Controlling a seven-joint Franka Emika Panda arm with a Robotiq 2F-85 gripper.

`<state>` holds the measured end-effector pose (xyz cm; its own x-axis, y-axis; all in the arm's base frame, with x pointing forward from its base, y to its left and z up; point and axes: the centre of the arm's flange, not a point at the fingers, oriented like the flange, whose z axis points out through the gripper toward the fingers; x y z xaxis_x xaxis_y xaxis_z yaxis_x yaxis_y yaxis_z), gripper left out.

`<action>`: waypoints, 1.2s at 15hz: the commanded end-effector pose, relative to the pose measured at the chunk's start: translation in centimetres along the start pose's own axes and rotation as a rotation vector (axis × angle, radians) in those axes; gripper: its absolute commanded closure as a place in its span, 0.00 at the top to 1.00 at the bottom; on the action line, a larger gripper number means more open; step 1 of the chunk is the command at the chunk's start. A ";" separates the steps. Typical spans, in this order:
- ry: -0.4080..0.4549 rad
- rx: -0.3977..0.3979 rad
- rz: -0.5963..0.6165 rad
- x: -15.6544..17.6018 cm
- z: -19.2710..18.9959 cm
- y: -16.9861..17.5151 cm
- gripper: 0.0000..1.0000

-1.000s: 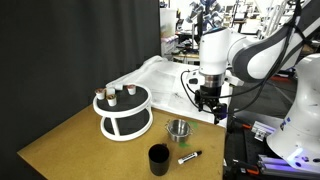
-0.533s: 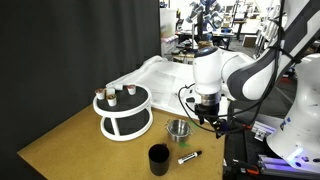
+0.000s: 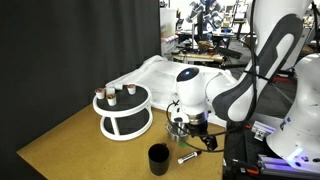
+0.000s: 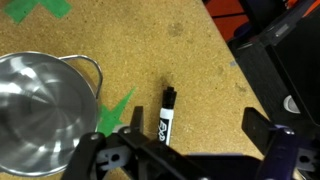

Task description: Put the black marker in the black mug cup

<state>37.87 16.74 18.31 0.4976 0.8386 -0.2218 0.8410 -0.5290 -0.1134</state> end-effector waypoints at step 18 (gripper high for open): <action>-0.156 -0.161 0.091 5.0 8.2 -1.3 1.00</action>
<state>37.20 20.57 10.33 0.5483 0.7595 -0.3499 0.8153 -0.5786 0.0217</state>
